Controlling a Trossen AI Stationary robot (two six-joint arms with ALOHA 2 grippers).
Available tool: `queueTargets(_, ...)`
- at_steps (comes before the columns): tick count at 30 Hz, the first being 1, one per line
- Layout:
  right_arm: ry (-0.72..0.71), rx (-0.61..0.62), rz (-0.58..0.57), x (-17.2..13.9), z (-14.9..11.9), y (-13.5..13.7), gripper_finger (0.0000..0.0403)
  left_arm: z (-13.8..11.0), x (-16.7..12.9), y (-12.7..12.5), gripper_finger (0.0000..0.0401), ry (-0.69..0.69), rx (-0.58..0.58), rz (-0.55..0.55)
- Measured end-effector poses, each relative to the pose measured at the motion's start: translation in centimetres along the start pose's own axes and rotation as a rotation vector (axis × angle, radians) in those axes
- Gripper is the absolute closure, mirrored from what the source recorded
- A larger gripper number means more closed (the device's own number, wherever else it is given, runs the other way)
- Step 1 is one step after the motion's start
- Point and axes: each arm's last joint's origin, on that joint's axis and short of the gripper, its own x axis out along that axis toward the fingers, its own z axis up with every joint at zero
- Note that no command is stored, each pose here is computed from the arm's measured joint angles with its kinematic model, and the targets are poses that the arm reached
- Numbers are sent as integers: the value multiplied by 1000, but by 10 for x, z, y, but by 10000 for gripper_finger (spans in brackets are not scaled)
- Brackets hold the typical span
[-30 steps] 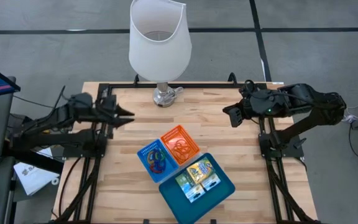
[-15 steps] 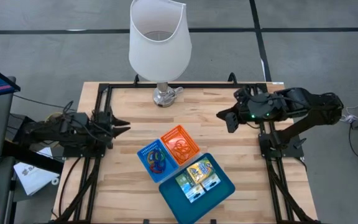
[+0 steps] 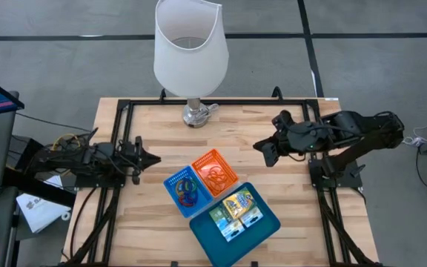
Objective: Pick & Place Office Desk Supplies
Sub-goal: Return to Home Position
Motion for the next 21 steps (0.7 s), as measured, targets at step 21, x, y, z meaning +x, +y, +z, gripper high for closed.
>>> queueTargets(21,6,-74,-61,4,-1,-4,341,-20,16,-1,396,198,-150,31)
